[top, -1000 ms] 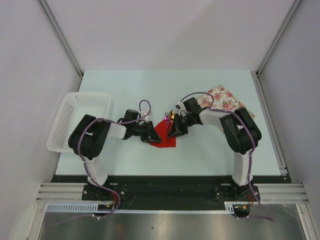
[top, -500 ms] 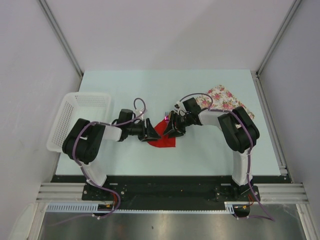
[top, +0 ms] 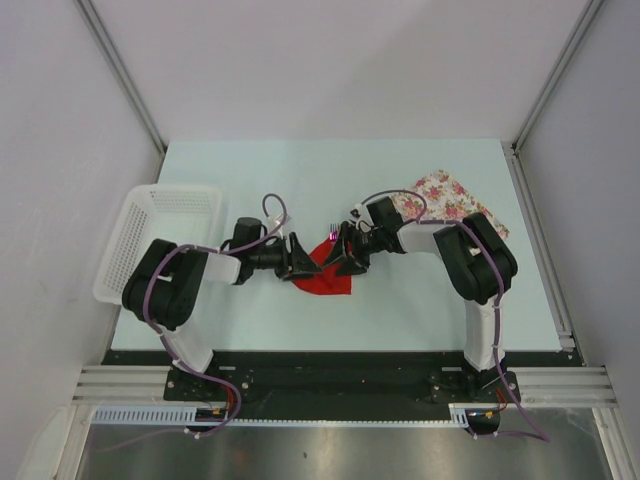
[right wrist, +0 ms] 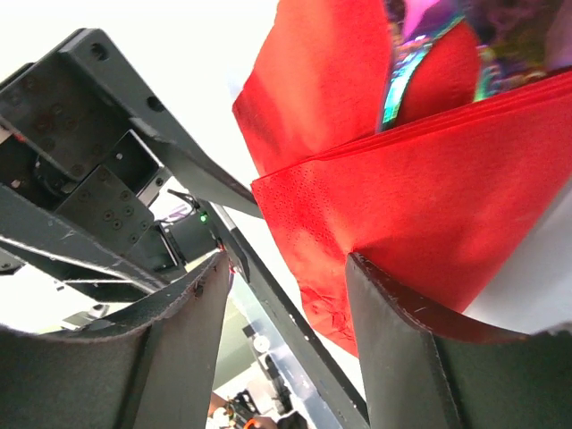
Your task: Place the utensils on the paper napkin and roll it up
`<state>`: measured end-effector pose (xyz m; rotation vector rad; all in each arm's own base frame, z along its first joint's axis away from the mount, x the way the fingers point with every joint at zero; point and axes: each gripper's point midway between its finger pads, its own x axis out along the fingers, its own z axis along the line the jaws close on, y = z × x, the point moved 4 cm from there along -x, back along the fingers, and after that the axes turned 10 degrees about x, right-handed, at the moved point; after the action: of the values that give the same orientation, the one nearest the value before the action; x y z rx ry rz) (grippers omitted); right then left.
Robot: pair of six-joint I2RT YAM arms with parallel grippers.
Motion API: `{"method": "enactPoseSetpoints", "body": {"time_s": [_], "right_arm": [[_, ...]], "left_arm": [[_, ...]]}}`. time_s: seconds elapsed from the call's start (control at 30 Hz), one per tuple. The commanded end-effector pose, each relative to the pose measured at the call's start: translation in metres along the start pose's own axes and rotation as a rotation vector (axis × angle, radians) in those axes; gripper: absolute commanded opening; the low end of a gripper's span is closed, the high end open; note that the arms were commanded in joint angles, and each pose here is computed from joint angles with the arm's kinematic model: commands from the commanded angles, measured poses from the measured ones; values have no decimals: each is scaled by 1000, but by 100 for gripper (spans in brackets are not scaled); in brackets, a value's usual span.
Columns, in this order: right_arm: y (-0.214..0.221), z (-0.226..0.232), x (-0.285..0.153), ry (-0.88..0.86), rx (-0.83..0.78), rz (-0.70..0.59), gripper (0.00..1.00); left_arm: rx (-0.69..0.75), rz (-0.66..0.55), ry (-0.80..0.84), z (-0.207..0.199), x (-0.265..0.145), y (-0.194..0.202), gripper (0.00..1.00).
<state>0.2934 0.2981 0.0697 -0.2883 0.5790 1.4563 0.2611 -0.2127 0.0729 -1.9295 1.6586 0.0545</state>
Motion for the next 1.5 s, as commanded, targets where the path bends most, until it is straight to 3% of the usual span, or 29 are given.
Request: {"method": "enactPoseSetpoints", "body": {"time_s": [0.0, 0.33, 0.7, 0.97, 1.23, 1.47], "right_arm": [[-3, -1, 3, -23, 17, 6, 60], [-5, -11, 7, -4, 42, 1, 50], [-6, -19, 8, 26, 48, -11, 41], [-7, -22, 8, 41, 51, -23, 19], [-5, -30, 11, 79, 57, -21, 15], [-8, -26, 10, 100, 38, -56, 14]], "left_arm": [[19, -72, 40, -6, -11, -13, 60], [16, -83, 70, -18, -7, -15, 29], [1, -81, 67, -20, 18, -18, 25], [-26, -84, 22, -5, 27, -22, 21], [-26, -96, 3, -7, 32, -33, 22], [-43, -18, -122, 7, 39, -20, 20]]}}
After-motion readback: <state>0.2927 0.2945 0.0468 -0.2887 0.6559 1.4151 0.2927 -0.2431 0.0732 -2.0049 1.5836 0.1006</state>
